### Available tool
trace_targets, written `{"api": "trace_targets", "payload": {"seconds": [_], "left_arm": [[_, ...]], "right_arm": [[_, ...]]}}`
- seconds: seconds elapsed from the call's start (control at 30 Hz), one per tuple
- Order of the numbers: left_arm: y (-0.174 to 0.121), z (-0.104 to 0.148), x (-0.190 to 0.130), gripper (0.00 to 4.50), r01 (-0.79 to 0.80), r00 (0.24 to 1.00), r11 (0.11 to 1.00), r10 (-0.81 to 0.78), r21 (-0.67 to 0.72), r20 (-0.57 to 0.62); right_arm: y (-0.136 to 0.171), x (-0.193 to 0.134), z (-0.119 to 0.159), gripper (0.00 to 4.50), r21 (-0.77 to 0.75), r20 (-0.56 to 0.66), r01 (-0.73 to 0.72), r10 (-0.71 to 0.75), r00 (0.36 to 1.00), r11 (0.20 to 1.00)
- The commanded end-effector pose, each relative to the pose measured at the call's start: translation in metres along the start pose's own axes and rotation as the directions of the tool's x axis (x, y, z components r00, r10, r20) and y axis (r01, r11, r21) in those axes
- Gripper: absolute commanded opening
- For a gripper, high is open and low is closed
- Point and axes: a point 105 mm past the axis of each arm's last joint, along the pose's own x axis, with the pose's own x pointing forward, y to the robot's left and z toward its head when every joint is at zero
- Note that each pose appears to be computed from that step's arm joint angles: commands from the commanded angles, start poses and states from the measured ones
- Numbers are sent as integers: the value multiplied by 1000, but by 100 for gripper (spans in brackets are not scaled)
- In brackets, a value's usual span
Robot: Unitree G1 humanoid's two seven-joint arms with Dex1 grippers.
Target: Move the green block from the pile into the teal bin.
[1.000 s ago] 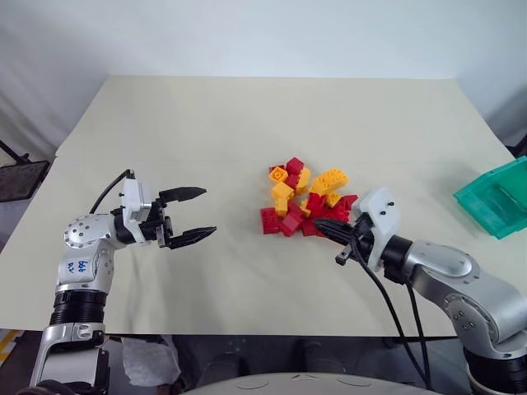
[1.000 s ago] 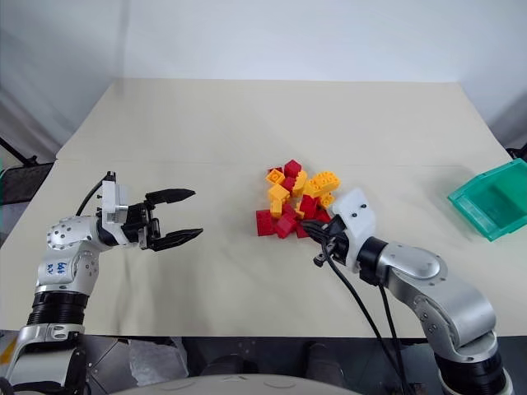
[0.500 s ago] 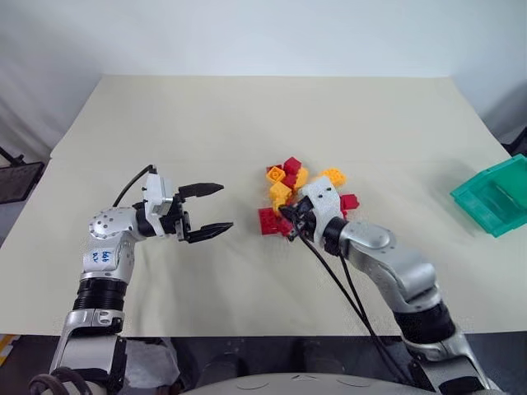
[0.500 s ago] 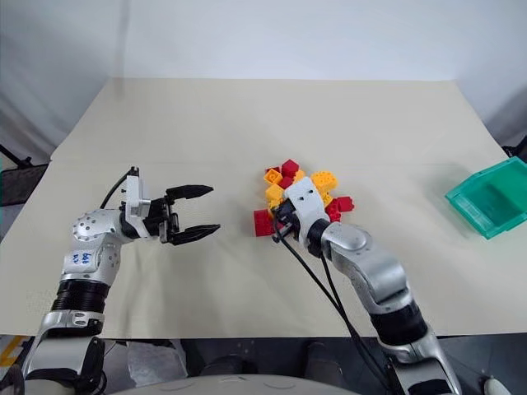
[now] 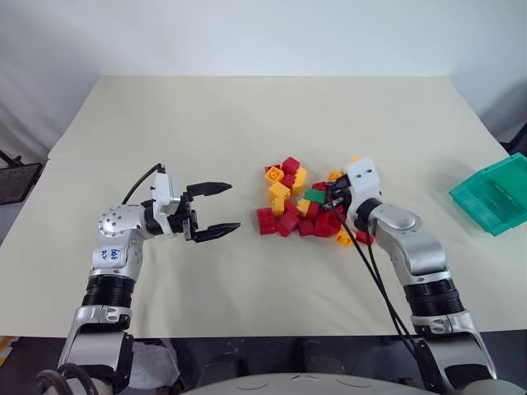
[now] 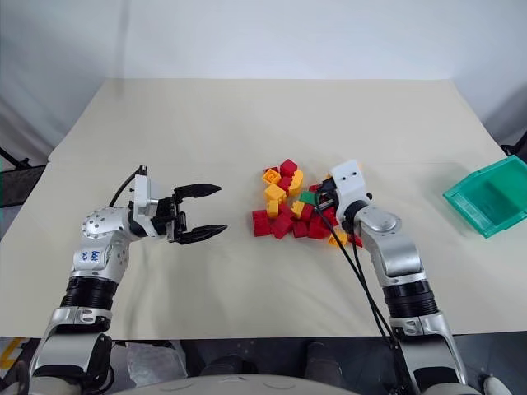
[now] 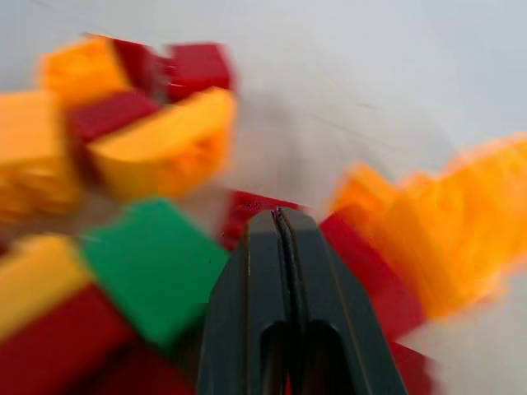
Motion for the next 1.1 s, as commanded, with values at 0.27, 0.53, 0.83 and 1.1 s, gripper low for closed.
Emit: {"api": "trace_targets", "payload": {"seconds": [0.27,0.53,0.83,1.1], "left_arm": [[6,5,4,450,-11,1000,999,11,32,16],[6,6,5,450,-34,999,999,32,41,28],[5,6,-1,450,-49,999,998,48,42,24],[5,6,2,450,-43,999,998,42,41,27]], "right_arm": [[20,-7,36,4,-16,108,-129,130,986,992],[48,1,13,4,-28,7,-227,228,974,973],[66,-27,4,4,-64,-82,-378,373,924,924],[43,-49,21,4,-81,-7,-367,367,930,927]]}}
